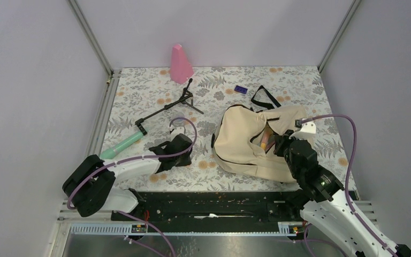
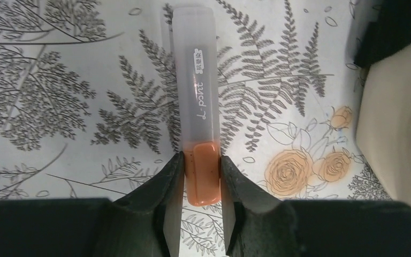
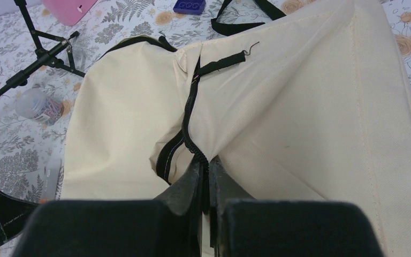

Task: Pack the student bag
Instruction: Pick up the stationery from the center of the board.

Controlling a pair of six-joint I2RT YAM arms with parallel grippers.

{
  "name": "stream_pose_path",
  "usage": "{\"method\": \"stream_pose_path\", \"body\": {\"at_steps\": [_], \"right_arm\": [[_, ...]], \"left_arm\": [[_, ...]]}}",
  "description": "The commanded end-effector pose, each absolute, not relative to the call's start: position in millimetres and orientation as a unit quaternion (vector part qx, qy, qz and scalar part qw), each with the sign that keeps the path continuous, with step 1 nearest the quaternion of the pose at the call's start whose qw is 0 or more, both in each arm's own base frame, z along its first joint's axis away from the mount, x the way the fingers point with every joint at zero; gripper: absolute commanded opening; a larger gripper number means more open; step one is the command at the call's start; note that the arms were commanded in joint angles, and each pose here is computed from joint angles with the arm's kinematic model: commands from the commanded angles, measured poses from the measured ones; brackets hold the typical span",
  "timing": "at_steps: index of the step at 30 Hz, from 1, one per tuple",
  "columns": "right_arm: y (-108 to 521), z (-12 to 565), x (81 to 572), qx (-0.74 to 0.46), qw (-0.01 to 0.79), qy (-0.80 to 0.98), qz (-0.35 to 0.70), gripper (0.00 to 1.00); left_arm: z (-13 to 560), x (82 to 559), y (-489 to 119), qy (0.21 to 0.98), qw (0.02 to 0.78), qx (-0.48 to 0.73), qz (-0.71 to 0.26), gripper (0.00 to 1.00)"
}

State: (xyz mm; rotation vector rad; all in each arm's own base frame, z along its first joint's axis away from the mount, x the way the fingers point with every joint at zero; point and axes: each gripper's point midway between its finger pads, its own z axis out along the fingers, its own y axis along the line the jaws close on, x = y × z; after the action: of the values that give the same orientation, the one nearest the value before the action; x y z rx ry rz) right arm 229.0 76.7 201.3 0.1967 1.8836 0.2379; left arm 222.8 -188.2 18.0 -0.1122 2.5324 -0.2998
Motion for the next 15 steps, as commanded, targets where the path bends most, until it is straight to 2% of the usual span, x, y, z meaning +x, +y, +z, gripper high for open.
{"method": "stream_pose_path", "body": {"at_steps": [1,8,15], "right_arm": [[78.5,234.5,237.9,0.109,0.616,0.770,0.126,0.00],[78.2,237.2,236.4,0.109,0.619,0.767,0.131,0.00],[77.5,237.1,235.4,0.111,0.620,0.765,0.133,0.00]], "left_arm": [[7.3,205.6,-190.9,0.956,0.270,-0.043,-0.109,0.17],[2.6,200.5,-190.7,0.962,0.264,-0.025,-0.071,0.36],[-1.5,198.4,-186.6,0.965,0.260,-0.011,-0.033,0.43]]}}
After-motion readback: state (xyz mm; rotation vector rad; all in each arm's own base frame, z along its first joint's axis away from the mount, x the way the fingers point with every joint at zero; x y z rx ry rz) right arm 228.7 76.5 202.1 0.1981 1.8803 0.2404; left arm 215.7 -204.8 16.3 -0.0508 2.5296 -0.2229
